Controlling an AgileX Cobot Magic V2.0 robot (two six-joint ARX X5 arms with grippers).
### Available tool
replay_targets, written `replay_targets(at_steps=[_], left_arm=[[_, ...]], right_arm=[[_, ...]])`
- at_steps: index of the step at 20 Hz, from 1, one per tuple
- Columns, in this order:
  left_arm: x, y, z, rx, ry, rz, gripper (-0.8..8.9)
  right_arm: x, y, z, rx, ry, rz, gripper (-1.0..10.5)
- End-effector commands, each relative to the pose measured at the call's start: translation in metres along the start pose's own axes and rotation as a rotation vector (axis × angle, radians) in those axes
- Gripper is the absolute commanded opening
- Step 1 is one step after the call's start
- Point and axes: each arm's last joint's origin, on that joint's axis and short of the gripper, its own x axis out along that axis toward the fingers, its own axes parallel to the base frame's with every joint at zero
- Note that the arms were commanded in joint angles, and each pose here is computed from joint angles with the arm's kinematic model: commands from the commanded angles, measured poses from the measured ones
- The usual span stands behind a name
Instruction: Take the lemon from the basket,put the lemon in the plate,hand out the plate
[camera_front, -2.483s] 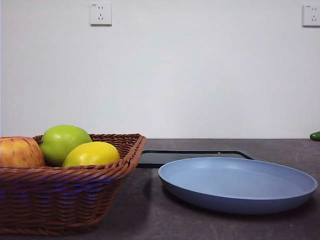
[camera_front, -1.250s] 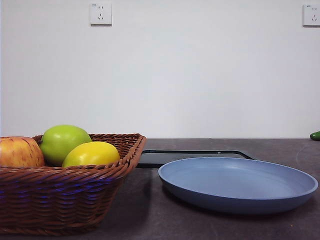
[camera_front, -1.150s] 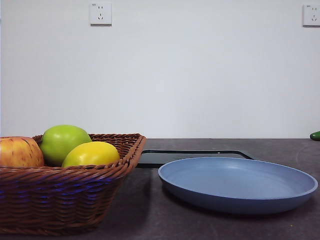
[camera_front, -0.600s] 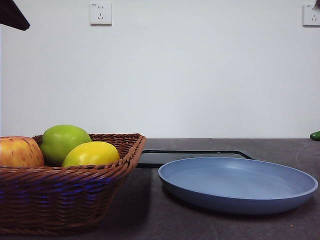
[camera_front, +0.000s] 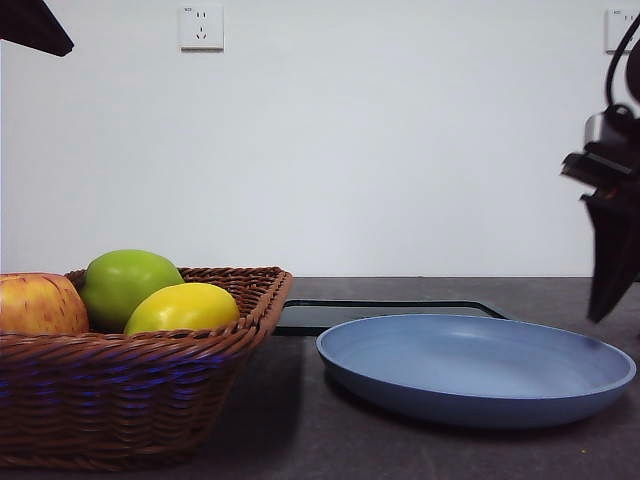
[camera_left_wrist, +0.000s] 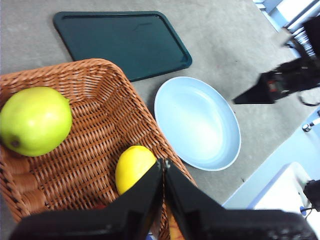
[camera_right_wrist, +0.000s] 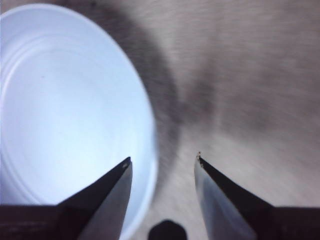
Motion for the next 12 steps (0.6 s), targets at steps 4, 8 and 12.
replay_targets(at_steps=[4,8,12], left_arm=[[-0.001,-0.002,0.005,0.026,-0.011,-0.007,0.07],[-0.001,-0.002,0.005,0.026,-0.011,-0.007,0.08],[-0.001,-0.002,0.005,0.026,-0.011,-0.005,0.10]], right_arm=[[0.025,-0.001,0.008,0.008,0.040,0.015,2.0],[0.029,-0.003,0.008,0.016,0.053,0.014,0.5],[0.028,-0.001,0.008,0.023,0.059,0.073,0.0]])
